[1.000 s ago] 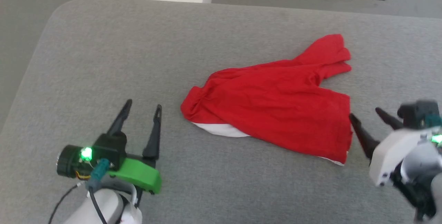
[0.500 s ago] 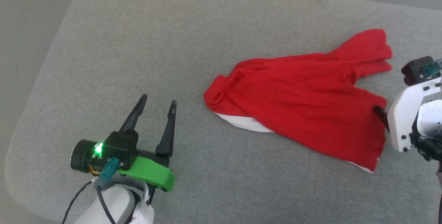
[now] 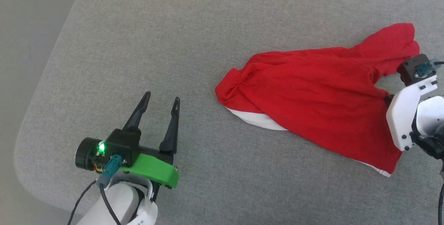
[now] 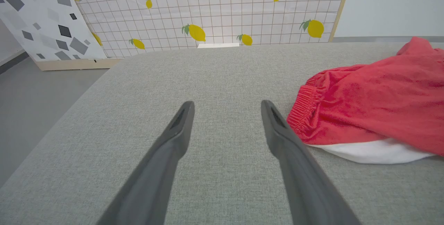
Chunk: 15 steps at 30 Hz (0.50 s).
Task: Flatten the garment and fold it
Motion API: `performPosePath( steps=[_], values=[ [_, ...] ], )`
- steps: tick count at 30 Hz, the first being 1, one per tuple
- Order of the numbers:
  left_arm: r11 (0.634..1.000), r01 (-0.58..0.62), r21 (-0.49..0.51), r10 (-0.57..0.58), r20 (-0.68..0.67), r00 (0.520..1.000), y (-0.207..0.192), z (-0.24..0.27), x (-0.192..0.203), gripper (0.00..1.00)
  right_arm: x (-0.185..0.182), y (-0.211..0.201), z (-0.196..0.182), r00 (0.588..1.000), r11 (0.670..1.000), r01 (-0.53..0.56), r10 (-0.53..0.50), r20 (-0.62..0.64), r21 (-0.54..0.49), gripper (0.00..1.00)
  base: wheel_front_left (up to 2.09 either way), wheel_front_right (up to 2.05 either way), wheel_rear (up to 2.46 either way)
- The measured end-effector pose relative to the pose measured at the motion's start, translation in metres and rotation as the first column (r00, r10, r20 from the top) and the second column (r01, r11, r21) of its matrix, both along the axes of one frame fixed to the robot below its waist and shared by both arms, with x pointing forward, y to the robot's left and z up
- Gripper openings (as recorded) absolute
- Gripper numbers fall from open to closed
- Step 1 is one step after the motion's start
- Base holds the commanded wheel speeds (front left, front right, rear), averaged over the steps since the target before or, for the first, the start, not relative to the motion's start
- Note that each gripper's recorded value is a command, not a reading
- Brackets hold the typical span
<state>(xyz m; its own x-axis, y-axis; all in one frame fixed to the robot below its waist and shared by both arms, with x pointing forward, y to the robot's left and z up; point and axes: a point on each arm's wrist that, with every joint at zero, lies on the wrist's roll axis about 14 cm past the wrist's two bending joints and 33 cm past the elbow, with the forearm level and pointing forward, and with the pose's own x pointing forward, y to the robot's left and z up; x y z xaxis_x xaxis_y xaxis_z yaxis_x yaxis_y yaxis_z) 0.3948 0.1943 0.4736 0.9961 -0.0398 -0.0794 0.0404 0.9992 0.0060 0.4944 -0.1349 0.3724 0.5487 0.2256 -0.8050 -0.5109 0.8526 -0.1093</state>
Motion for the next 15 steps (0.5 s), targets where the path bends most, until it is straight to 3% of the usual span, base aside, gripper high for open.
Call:
performPosePath(
  steps=[15],
  values=[
    [0.998, 0.057, -0.022, -0.055, 0.06, 0.997, -0.017, 0.019, -0.002, 1.0, -0.019, -0.034, 0.081, 0.964, 0.995, 0.059, -0.079, 0.254, 0.085, 0.0, 0.0, 0.0, 0.0]
  ],
)
